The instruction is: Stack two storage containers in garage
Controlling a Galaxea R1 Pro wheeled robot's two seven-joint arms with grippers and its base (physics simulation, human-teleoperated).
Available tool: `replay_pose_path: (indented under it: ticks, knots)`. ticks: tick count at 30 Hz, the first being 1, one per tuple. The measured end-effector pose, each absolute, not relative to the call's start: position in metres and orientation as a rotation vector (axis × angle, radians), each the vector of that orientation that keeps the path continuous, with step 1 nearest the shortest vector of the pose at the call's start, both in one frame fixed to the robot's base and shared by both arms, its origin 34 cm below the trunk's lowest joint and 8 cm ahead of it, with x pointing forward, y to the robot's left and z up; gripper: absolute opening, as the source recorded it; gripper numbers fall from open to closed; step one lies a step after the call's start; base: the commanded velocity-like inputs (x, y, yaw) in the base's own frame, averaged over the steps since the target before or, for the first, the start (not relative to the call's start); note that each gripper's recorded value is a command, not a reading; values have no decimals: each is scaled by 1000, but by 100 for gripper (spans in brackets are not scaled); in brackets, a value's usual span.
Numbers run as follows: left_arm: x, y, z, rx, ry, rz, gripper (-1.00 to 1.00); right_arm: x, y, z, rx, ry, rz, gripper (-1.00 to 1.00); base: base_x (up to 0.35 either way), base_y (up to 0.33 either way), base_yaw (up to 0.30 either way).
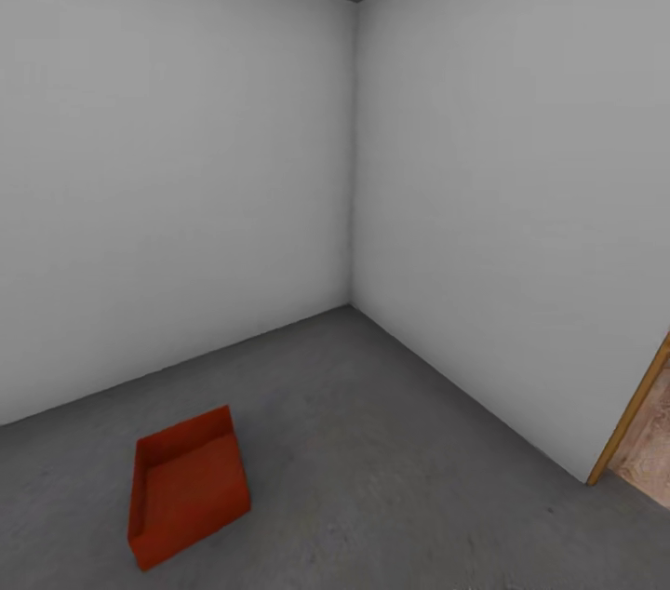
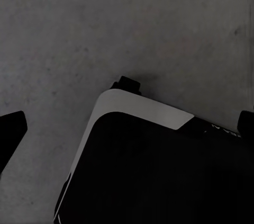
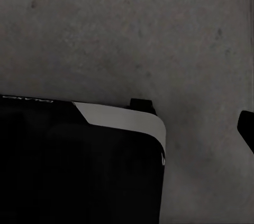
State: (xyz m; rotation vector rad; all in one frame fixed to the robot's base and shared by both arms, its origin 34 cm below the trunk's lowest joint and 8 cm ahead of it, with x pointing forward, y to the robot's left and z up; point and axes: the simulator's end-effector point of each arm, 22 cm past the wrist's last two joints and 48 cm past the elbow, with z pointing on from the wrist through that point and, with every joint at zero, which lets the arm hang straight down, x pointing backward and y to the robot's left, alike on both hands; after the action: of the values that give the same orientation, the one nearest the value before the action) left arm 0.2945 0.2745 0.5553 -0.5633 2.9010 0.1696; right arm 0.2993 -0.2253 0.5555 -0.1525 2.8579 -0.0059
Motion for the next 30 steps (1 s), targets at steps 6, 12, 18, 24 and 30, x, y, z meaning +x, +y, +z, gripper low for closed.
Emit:
replay_pose_path:
  ticks: [6,12,18,24,30]
  knots:
    - [297,274,556,-563,2894,167,100,302,-225,557,-152,2849,-6,100,0,0,-182]
    - [299,274,557,-563,2889,165,100,304,-226,558,-152,2844,-6,100,0,0,-254]
    - [300,274,558,-562,2887,163,100,305,-227,558,-152,2841,-9,100,0,0,-283]
    - [300,274,558,-562,2886,163,100,306,-228,558,-152,2840,-11,100,0,0,-292]
    - [300,274,558,-563,2886,163,100,306,-228,558,-152,2840,-11,100,0,0,-294]
